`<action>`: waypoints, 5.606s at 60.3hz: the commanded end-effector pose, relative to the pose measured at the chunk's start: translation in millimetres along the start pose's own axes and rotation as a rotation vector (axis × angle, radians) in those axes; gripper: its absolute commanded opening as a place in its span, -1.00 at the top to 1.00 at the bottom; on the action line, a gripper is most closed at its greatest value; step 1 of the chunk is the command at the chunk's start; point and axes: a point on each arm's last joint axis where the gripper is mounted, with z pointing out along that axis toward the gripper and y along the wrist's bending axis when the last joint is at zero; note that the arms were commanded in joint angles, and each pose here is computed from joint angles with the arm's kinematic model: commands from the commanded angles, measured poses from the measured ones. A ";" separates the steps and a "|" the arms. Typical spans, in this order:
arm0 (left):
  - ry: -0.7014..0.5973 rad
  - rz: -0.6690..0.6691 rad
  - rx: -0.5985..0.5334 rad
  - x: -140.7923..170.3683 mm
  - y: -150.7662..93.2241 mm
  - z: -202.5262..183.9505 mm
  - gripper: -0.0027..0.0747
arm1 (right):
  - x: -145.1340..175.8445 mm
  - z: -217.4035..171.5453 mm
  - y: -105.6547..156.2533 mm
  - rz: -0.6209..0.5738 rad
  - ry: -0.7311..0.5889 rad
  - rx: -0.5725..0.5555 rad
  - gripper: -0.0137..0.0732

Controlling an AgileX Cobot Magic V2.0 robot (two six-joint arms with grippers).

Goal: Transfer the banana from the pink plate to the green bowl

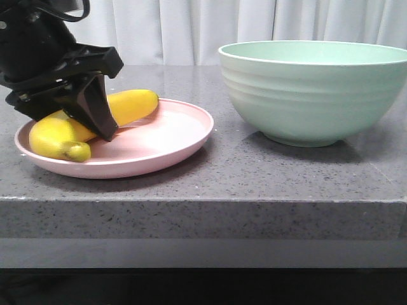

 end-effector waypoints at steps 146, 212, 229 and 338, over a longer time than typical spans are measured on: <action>-0.362 0.317 0.283 -33.8 -125.2 -126.4 0.44 | -40.0 153.4 139.3 0.517 0.406 -0.458 -0.23; -0.353 0.319 0.280 -33.1 -124.9 -126.0 -0.50 | -120.9 178.2 90.0 0.347 0.071 -0.332 0.39; -0.359 0.319 0.281 -33.6 -125.0 -126.2 -0.50 | -96.0 220.8 77.0 0.012 0.225 -0.283 0.39; -0.872 0.004 -0.136 2.2 29.1 -188.2 0.98 | -60.5 71.6 39.3 -0.062 -0.024 -0.203 0.85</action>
